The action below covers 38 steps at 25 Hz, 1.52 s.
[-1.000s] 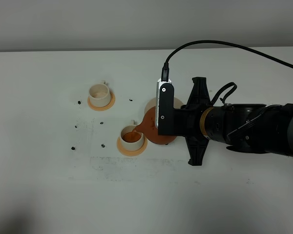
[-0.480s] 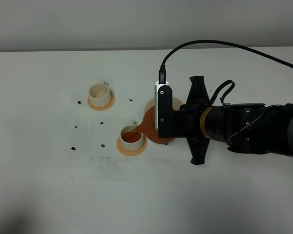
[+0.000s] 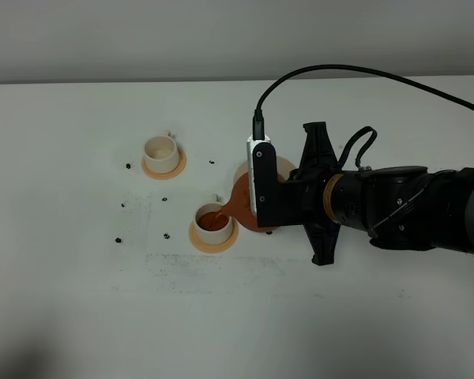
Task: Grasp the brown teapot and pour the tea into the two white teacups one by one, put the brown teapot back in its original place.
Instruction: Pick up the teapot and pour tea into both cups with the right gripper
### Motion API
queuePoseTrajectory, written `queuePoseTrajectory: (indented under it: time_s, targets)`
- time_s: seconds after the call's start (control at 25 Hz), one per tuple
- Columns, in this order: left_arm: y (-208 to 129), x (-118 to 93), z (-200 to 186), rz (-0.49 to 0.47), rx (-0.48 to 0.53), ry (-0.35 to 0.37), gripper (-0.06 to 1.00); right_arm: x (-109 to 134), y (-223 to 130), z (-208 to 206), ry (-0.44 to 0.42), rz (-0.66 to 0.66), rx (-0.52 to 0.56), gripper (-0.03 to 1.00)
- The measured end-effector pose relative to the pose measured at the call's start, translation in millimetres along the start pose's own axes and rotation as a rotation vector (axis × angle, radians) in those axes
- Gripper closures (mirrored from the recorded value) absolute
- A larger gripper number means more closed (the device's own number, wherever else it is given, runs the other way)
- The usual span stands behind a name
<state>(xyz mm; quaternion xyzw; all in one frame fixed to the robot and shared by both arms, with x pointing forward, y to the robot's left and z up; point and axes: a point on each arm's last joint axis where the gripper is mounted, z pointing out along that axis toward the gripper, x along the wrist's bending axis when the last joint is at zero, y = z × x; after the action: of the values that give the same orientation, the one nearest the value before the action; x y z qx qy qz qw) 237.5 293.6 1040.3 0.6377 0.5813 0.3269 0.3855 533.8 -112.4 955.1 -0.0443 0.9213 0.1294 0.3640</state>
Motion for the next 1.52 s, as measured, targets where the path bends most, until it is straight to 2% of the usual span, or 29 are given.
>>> queuePoseTrajectory:
  time_s: [0.6, 1.36, 1.52]
  targets:
    - [0.0, 0.0, 0.0, 0.001, 0.0, 0.0, 0.65, -1.0, 0.0, 0.0, -0.011, -0.069, -0.001, 0.88]
    - [0.0, 0.0, 0.0, 0.002, 0.0, 0.0, 0.65, -1.1, 0.0, 0.0, -0.012, -0.073, -0.001, 0.88]
    - [0.0, 0.0, 0.0, 0.002, 0.0, 0.0, 0.65, -0.6, 0.1, 0.0, -0.006, -0.034, -0.002, 0.88]
